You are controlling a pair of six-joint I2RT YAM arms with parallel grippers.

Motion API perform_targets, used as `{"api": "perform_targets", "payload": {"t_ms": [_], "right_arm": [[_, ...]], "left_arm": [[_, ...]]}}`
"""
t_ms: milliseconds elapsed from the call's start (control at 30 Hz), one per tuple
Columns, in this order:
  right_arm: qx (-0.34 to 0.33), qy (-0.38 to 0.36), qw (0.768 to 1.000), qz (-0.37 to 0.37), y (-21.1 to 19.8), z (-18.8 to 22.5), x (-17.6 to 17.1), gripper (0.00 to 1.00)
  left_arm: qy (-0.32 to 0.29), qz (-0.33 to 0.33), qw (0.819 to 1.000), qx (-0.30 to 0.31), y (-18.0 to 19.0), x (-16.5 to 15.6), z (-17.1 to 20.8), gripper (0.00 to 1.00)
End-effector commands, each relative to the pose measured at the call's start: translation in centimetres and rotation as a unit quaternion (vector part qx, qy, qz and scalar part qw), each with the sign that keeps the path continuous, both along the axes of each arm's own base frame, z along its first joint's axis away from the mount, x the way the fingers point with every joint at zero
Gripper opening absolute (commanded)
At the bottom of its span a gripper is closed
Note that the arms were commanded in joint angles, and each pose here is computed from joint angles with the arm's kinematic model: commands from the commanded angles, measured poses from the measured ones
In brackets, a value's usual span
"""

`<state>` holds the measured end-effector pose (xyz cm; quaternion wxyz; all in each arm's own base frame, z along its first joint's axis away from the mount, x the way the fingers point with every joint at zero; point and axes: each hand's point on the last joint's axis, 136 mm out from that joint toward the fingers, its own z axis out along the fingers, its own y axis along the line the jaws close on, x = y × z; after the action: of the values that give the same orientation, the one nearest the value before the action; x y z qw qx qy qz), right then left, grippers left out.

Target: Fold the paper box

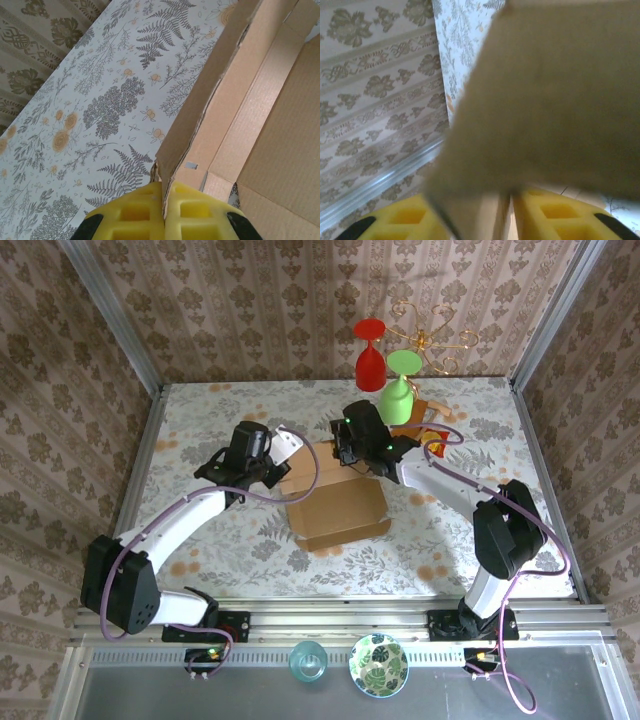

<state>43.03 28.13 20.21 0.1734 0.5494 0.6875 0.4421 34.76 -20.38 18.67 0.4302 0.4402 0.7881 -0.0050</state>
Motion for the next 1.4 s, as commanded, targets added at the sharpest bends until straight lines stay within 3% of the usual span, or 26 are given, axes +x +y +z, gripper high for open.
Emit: {"api": "perform_targets", "payload": {"t_ms": [0,400,433,533,600,667,733,800,867,933,1100,1367], "right_arm": [[0.007,-0.004,1.0,0.0,0.3,-0.2,0.1,0.32],[-0.015,0.015,1.0,0.005,0.0,-2.2,-0.2,0.09],[-0.017,0.015,1.0,0.005,-0.1,-2.3,-0.3,0.04],[-0.022,0.014,1.0,-0.002,-0.7,-2.4,-0.5,0.0],[-0.024,0.015,1.0,-0.006,-1.1,-2.5,-0.6,0.0],[-0.024,0.017,1.0,-0.011,-1.5,-2.6,-0.7,0.0],[-0.021,0.018,1.0,-0.014,-1.5,-2.6,-0.7,0.0],[-0.02,0.018,1.0,-0.016,-1.6,-2.7,-0.6,0.0],[-0.019,0.018,1.0,-0.015,-1.5,-2.6,-0.4,0.0],[-0.018,0.019,1.0,-0.016,-1.4,-2.6,-0.3,0.0],[-0.014,0.02,1.0,-0.018,-1.4,-2.6,-0.1,0.0],[-0.01,0.022,1.0,-0.017,-1.3,-2.6,0.0,0.0]], "left_arm": [[0.001,-0.013,1.0,-0.015,-0.3,-0.2,1.0,0.0],[0.002,-0.006,0.999,-0.033,-0.4,0.0,1.6,0.0],[0.003,-0.001,0.999,-0.044,-0.4,0.0,2.1,0.05],[0.001,0.047,0.99,-0.132,-0.1,0.2,5.8,0.39],[0.026,0.096,0.966,-0.238,0.3,0.3,9.0,0.46],[0.08,0.183,0.912,-0.359,2.1,1.1,11.1,0.41],[0.152,0.236,0.852,-0.442,2.2,1.2,11.3,0.35],[0.224,0.275,0.796,-0.49,1.7,1.1,10.8,0.32],[0.283,0.297,0.756,-0.509,0.7,0.7,10.1,0.32],[0.319,0.333,0.73,-0.504,0.6,0.2,9.1,0.32],[0.367,0.409,0.692,-0.468,1.1,-1.0,7.0,0.31],[0.411,0.435,0.636,-0.488,-0.5,-0.6,4.6,0.37]]}}
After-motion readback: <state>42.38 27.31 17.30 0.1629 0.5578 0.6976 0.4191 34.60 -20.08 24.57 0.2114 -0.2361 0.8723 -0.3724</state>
